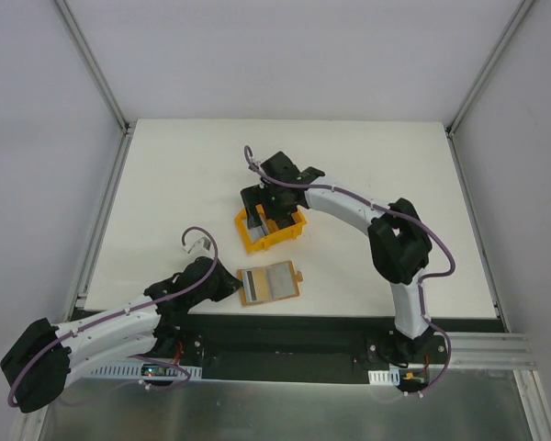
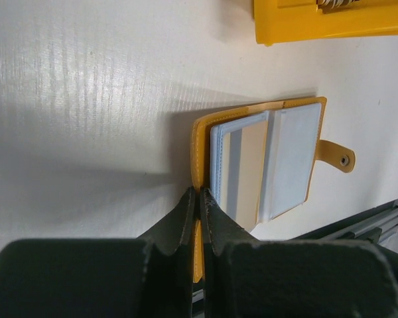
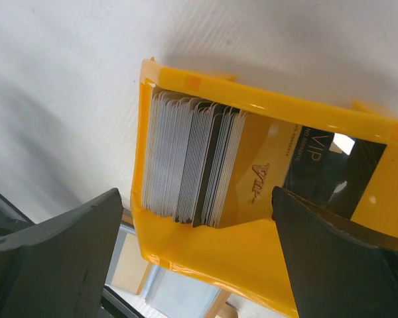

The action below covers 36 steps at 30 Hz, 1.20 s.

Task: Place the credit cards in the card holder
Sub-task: Pick up the credit card from the storage box.

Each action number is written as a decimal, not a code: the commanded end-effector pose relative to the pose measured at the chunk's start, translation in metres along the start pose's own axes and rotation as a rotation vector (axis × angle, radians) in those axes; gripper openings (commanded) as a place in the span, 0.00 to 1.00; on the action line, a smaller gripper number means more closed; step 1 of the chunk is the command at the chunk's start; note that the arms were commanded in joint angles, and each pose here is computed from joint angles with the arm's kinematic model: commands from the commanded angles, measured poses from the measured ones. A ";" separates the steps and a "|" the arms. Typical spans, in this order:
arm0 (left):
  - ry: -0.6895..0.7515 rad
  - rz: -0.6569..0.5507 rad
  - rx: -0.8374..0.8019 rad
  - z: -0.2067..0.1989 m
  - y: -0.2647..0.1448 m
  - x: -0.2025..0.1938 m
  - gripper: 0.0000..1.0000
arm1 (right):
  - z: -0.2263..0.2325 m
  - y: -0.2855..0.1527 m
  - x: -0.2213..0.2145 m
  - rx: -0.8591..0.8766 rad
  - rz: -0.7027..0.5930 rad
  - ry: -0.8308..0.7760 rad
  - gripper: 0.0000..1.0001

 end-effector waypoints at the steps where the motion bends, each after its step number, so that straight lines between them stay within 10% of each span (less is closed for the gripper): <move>1: 0.014 -0.027 0.039 0.011 0.001 0.002 0.00 | 0.012 -0.007 0.015 0.093 -0.001 -0.006 0.96; 36: 0.009 -0.039 0.053 0.017 0.002 0.004 0.00 | 0.016 0.060 -0.022 0.046 0.109 0.065 0.96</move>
Point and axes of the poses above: each gripper's point midway between its finger pads, its own y axis out along the fingers, its own z axis along the line the jaws close on, x = y × z, the point moved 2 cm from there along -y, back along the fingers, and after that the axes turned 2 degrees about y, right-handed, at the moved point
